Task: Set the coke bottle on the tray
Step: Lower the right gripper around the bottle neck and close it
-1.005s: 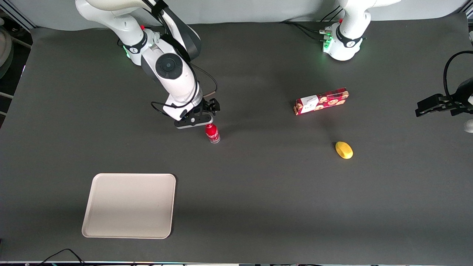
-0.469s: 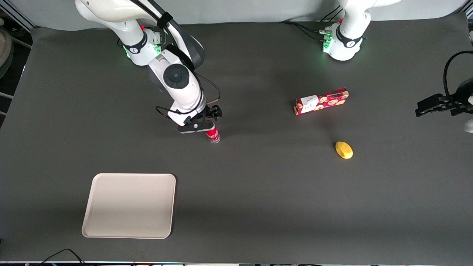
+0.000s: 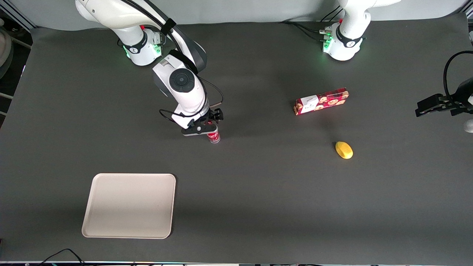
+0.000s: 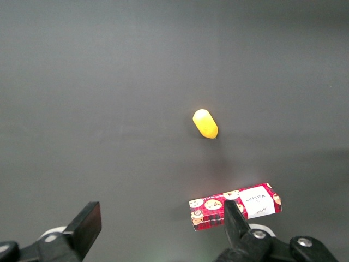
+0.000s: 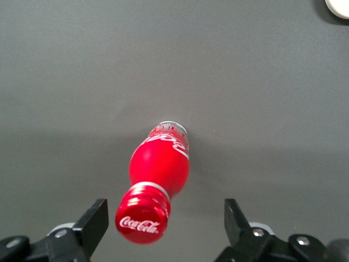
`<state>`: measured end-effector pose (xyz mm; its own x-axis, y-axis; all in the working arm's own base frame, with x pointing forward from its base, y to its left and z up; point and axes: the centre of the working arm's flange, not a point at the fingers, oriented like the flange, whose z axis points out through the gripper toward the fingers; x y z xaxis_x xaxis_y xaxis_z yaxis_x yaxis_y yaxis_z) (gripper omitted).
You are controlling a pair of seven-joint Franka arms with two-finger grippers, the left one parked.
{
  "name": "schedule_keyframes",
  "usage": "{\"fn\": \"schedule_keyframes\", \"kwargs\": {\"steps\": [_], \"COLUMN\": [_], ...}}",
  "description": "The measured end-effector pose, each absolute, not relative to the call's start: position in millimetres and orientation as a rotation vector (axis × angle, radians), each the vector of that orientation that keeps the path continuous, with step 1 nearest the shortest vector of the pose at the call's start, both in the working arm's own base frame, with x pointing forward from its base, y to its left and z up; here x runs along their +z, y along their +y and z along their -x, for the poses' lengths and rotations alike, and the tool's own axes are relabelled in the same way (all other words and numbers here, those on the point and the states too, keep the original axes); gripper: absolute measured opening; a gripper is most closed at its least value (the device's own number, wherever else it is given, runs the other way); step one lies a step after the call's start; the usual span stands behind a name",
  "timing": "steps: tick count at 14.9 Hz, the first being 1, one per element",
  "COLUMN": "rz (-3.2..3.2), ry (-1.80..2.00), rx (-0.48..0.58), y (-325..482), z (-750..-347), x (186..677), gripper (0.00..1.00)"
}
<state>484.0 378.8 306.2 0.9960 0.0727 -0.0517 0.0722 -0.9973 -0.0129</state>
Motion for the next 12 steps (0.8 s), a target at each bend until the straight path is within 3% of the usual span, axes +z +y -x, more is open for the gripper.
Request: {"fn": "schedule_keyframes", "kwargs": {"steps": [1, 2, 7, 12], "rz": [3.125, 3.123, 3.116, 3.108], "ry": [-0.114, -0.113, -0.118, -0.122], "rx": [0.079, 0.077, 0.067, 0.064], "y": [379.7, 380.4, 384.8, 389.2], "z": [-484.9, -485.6, -486.7, -487.9], "x": [307.1, 307.8, 311.7, 313.0], "gripper": [0.94, 0.87, 0.34, 0.32]}}
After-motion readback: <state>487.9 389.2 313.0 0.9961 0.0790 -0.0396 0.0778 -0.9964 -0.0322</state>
